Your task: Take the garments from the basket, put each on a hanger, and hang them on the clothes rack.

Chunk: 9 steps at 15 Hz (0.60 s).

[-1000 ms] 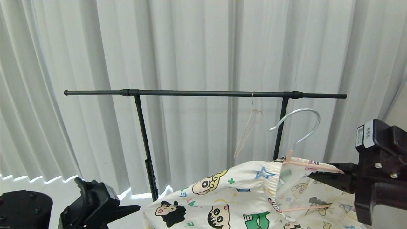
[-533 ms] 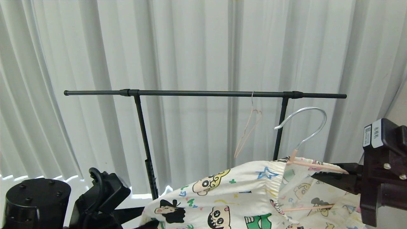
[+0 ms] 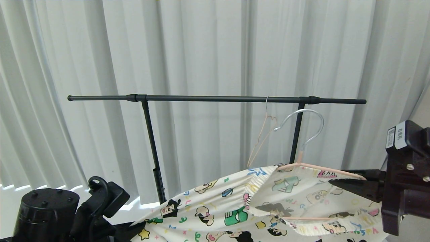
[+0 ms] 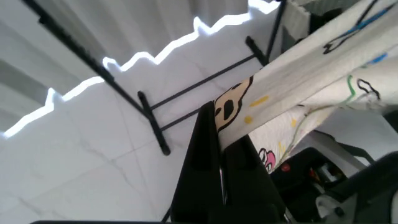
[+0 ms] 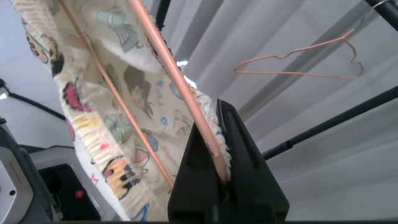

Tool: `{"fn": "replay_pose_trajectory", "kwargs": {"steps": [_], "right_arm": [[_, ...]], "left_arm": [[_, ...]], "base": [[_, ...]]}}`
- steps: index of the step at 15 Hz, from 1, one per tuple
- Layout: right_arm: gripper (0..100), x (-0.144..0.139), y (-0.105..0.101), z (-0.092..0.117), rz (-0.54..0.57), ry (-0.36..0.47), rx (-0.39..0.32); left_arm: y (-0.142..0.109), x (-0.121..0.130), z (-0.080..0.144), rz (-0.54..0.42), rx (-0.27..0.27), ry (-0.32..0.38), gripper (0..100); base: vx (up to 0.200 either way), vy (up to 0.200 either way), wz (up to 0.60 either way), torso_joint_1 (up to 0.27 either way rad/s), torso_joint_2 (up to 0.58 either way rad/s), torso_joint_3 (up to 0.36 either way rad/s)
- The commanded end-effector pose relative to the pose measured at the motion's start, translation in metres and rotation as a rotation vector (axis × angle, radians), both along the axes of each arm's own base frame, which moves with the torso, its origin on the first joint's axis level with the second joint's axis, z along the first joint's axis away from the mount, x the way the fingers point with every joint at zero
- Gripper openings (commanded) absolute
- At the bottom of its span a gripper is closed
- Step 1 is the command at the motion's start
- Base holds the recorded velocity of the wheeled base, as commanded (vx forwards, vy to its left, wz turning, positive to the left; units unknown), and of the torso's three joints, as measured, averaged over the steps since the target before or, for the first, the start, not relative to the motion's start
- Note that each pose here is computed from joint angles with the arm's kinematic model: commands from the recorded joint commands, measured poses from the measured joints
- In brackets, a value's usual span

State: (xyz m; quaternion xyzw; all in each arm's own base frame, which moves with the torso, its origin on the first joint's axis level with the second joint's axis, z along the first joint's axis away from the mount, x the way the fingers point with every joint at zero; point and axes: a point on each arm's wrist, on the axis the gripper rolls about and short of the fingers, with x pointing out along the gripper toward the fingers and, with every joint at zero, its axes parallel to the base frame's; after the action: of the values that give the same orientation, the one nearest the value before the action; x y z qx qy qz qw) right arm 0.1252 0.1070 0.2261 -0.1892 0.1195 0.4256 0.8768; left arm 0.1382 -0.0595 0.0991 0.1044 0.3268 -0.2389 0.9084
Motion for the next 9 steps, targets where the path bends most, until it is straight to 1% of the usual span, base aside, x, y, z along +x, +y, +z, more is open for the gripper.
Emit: {"fn": "replay_pose_trajectory", "kwargs": {"steps": [1,3,4,6,7,9], "right_arm": [[0,-0.001,-0.001,0.000,0.001,-0.004,0.000],[0,-0.001,-0.001,0.000,0.003,-0.004,-0.004],[0,-0.001,-0.001,0.000,0.002,-0.005,-0.005],[0,-0.001,-0.001,0.000,-0.002,-0.005,0.001],[0,-0.001,-0.001,0.000,-0.002,-0.004,0.002],[0,-0.001,-0.001,0.000,-0.003,-0.003,0.003]], "left_arm": [[0.002,0.003,-0.002,0.024,0.006,0.012,0],[-0.001,0.008,0.007,0.028,-0.020,-0.032,0],[-0.001,0.009,0.008,0.030,-0.022,-0.039,0],[0.001,0.007,0.005,0.036,-0.019,-0.032,0],[0.000,0.004,0.004,0.018,-0.017,-0.035,0],[-0.004,0.001,0.009,-0.017,-0.030,-0.064,0]], "base": [[0.000,0.000,0.00,0.000,0.00,0.000],[0.000,0.000,0.00,0.000,0.00,0.000],[0.000,0.000,0.00,0.000,0.00,0.000],[0.000,0.000,0.00,0.000,0.00,0.000],[0.000,0.000,0.00,0.000,0.00,0.000],[0.000,0.000,0.00,0.000,0.00,0.000]]}}
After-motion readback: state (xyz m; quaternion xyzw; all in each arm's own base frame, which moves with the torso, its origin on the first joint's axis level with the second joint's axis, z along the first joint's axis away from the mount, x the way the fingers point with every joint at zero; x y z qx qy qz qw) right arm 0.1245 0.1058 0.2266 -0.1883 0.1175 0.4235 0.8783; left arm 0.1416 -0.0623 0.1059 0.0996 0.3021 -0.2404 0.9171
